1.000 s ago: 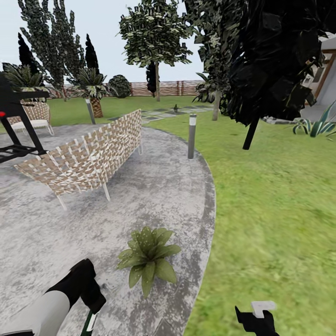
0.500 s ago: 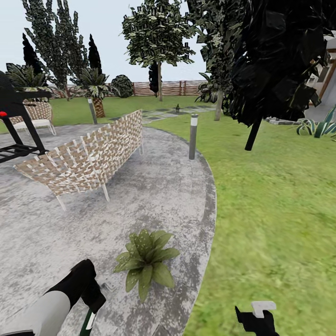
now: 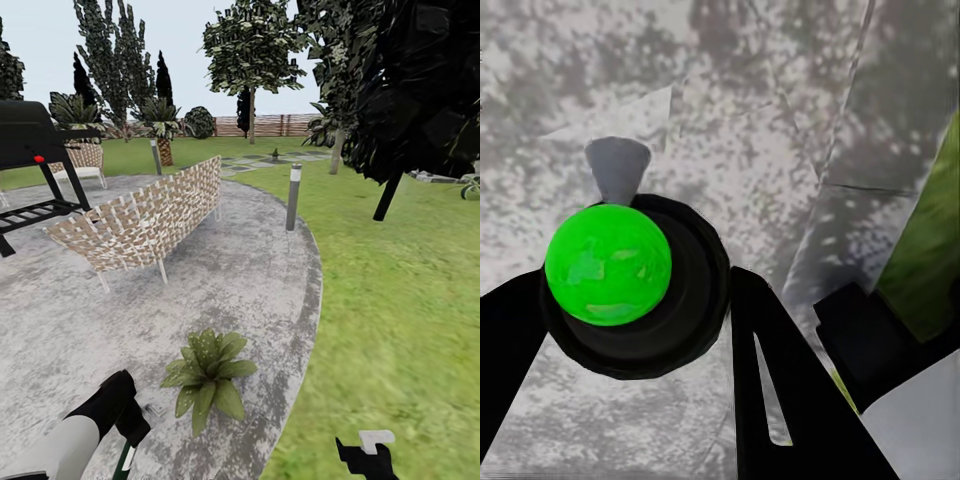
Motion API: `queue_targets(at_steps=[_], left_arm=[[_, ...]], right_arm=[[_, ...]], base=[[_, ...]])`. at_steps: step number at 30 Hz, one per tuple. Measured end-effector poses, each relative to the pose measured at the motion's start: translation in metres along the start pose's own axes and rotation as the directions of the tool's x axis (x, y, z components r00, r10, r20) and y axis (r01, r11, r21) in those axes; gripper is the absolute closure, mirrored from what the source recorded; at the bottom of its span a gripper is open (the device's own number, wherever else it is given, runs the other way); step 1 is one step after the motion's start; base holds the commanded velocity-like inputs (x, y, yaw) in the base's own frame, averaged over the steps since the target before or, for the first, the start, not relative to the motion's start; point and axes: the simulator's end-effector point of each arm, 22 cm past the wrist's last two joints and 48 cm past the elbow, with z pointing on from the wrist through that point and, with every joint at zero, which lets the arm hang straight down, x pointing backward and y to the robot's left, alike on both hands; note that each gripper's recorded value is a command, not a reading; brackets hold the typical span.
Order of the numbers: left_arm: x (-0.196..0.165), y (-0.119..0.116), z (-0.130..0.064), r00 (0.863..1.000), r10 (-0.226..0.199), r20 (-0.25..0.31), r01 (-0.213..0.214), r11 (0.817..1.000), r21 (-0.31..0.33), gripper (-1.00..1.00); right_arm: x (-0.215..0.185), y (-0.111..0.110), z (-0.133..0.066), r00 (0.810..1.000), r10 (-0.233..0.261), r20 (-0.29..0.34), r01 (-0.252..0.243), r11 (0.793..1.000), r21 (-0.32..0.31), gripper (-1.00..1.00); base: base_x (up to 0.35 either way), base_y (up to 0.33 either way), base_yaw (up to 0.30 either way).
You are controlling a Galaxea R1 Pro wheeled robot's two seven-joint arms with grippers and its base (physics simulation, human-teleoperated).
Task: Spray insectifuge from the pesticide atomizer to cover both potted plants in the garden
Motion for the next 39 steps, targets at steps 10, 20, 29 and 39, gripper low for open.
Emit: queue_targets(at_steps=[10,20,29,39], left_arm=[[-0.007,-0.001,-0.004,1.000,-0.005,0.021,0.005,1.000,0.004,1.00],[-0.016,-0.007,-0.013,1.000,0.013,0.021,-0.013,0.999,0.040,1.00],[-0.029,0.001,-0.025,0.999,0.012,0.043,-0.014,0.999,0.032,1.00],[-0.033,0.001,-0.027,0.999,0.007,0.045,-0.008,0.999,0.032,1.00]], right_arm=[[0.000,0.000,0.000,1.000,0.001,0.000,-0.001,1.000,0.001,-1.00],[0.000,0.000,0.000,1.000,0.000,0.000,0.000,1.000,0.000,-1.00],[0.000,0.000,0.000,1.000,0.000,0.000,0.000,1.000,0.000,-1.00],[0.000,-0.001,0.000,1.000,0.000,0.000,0.000,1.000,0.002,-1.00]], base=[[0.051,-0.039,0.145],[0.141,-0.115,0.000],[0.001,-0.104,0.058],[-0.091,-0.263,0.214]])
